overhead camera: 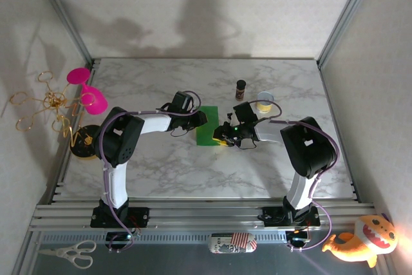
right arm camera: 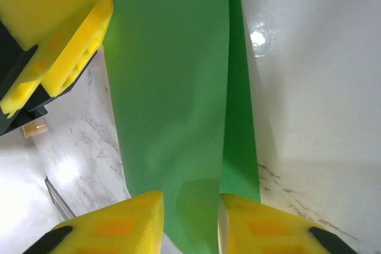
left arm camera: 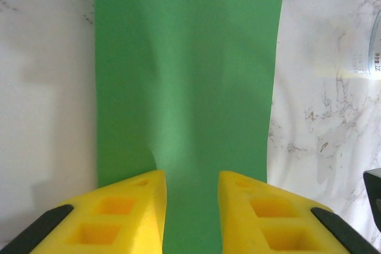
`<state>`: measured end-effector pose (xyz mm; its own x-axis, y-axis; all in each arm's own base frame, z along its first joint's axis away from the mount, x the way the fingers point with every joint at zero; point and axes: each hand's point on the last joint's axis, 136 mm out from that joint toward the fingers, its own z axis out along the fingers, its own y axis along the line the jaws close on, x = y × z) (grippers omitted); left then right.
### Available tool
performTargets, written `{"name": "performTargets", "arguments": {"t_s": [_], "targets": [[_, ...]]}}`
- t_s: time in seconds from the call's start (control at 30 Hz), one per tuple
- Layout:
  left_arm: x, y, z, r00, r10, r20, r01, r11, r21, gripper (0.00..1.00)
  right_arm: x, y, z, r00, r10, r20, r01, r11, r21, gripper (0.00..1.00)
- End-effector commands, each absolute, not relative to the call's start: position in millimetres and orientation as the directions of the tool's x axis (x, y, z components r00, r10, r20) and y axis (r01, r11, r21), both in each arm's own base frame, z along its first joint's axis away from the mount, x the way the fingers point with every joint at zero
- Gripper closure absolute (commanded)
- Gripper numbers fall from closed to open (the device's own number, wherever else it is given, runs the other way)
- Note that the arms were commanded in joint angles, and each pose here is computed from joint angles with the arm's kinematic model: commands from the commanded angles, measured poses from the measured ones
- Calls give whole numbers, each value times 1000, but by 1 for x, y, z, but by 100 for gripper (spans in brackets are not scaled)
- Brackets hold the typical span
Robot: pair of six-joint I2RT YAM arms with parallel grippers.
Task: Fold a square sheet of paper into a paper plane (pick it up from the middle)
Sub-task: Fold the triangle a second time at the center of the table.
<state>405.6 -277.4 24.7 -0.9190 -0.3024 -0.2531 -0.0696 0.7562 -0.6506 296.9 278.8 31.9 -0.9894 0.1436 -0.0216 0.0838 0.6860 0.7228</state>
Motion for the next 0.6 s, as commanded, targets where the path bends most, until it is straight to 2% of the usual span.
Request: {"name": "performTargets", "arguments": {"t_s": [0.0,0.23,0.57], "targets": [[388,-261,-14,-934,-307,-183,-150,802,-578,71,296,276,32,-983,182,-16,116,690,715,73],[388,-261,-12,-934,-306,-185,-146,800,-582,71,301,270,36,-972,231,-30,144,699,701,81],[388,-262,-11,-934,-303,-187,-143,800,-583,71,298,269,37,-972,235,-24,151,697,701,83]]}}
